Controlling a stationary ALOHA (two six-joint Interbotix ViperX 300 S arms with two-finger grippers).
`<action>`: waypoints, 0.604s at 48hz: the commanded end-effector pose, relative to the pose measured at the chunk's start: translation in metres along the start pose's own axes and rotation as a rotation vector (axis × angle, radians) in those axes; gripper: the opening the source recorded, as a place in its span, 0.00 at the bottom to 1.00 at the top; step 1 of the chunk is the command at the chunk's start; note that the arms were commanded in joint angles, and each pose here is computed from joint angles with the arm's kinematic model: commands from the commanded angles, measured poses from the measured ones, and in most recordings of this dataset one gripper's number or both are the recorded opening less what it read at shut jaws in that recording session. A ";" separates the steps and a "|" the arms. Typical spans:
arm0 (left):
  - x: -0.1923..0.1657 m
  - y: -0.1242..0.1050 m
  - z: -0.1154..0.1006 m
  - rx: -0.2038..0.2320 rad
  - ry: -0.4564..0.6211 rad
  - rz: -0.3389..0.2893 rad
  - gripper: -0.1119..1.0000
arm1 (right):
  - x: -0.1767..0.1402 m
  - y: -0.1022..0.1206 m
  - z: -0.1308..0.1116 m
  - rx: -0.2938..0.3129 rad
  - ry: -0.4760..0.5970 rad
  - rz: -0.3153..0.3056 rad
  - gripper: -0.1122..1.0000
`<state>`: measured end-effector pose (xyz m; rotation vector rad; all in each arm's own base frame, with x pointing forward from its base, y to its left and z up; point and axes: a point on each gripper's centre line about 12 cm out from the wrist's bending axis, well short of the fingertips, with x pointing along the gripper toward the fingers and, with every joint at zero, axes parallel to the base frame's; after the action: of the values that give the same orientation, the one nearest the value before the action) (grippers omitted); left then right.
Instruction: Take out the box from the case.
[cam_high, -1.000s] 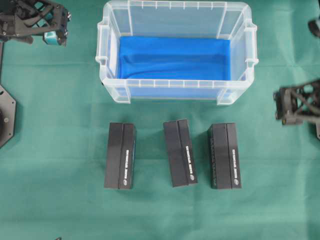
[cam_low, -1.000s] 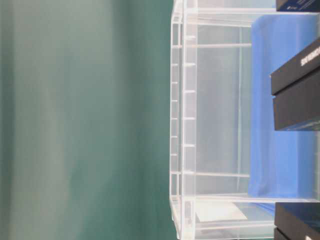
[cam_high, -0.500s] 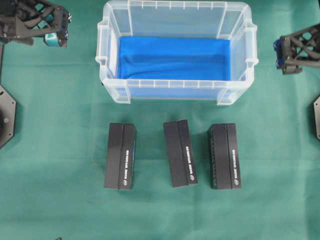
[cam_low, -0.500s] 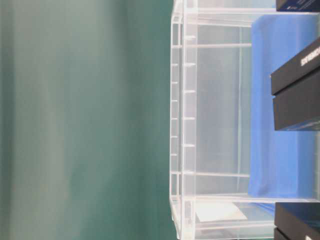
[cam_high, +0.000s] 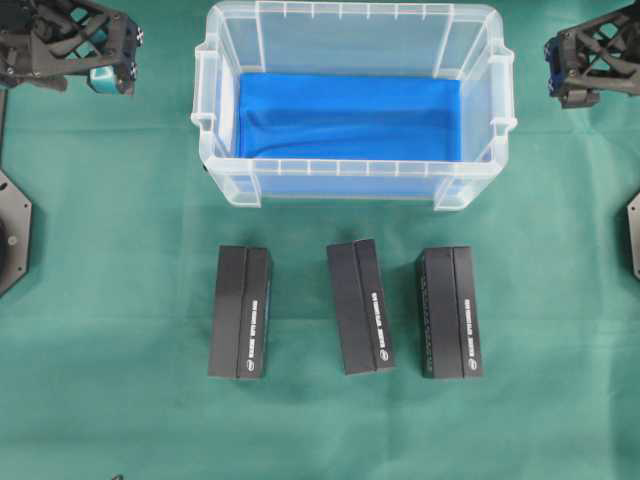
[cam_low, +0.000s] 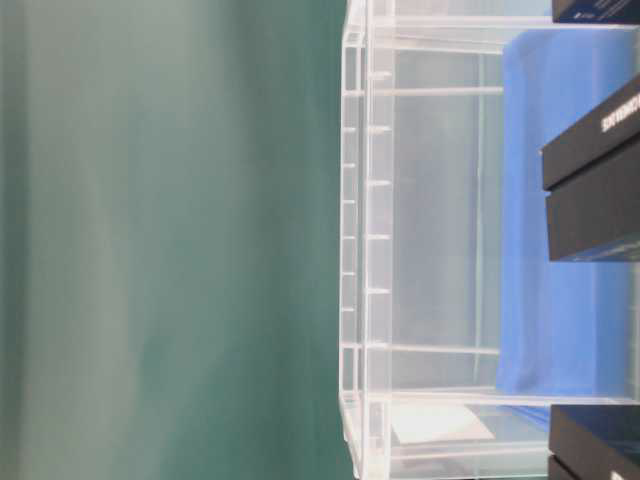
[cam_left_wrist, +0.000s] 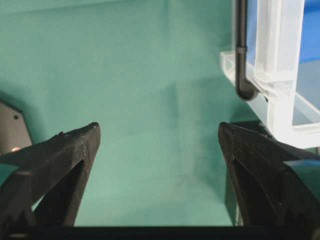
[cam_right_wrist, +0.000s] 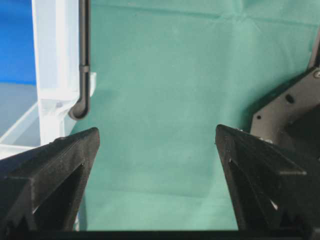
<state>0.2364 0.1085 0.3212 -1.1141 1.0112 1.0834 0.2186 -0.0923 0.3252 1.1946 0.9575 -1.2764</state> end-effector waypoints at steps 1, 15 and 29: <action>-0.007 0.000 0.000 0.000 -0.013 -0.023 0.97 | -0.002 0.001 0.001 0.001 -0.003 0.013 0.92; -0.007 0.000 0.000 0.000 -0.013 -0.025 0.97 | -0.001 0.001 0.001 0.002 -0.002 0.012 0.92; -0.007 0.000 0.000 0.000 -0.013 -0.025 0.97 | -0.001 0.000 0.001 0.005 -0.003 0.011 0.92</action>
<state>0.2364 0.1085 0.3207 -1.1153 1.0105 1.0843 0.2184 -0.0925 0.3225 1.1950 0.9634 -1.2798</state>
